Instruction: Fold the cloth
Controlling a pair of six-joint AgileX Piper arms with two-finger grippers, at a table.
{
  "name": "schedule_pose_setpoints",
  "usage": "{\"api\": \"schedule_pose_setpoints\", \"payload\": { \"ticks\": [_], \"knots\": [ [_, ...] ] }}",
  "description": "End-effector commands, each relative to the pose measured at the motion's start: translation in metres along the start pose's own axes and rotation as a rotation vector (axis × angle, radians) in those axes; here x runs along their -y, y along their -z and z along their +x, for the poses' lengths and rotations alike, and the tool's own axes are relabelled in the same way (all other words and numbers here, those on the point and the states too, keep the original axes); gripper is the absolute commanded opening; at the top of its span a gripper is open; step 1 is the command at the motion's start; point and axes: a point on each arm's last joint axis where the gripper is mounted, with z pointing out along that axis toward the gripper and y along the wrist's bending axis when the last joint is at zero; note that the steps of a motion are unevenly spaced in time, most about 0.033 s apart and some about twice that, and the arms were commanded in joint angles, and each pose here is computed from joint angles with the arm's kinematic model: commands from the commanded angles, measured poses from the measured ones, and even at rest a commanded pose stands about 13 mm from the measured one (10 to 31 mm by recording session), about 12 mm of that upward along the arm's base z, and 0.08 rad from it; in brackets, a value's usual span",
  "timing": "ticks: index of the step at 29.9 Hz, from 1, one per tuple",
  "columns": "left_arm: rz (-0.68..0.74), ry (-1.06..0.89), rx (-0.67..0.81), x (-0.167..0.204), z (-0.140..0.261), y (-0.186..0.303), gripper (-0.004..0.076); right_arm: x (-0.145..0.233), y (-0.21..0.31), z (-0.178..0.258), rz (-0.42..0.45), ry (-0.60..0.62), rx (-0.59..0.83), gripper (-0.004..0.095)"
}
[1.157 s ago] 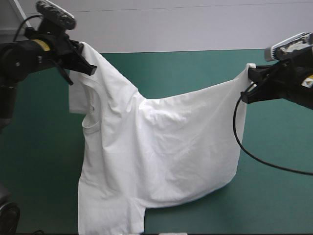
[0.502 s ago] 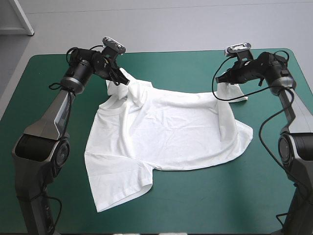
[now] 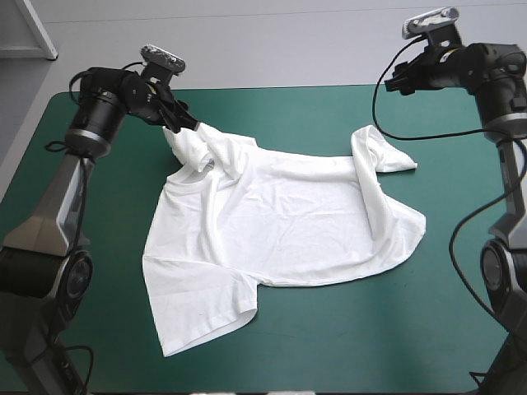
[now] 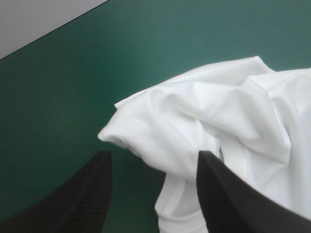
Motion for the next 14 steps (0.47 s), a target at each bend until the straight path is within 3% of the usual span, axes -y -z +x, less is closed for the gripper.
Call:
{"api": "schedule_pose_setpoints", "payload": {
  "ticks": [1, 6, 14],
  "knots": [
    [0.004, 0.049, 0.124, 0.0, -0.003, 0.071, 0.0395, -0.002, 0.083, -0.033, 0.047, 0.003, 0.189, 0.0675],
    [0.064, 0.082, 0.106, 0.016, 0.029, 0.099, 0.0363, -0.016, 0.144, -0.038, -0.017, -0.022, 0.255, 0.062],
    [0.074, 0.186, -0.001, 0.046, 0.126, 0.117, 0.0361, -0.038, 0.215, -0.022, -0.122, -0.045, 0.211, 0.0605]
  ]
}}
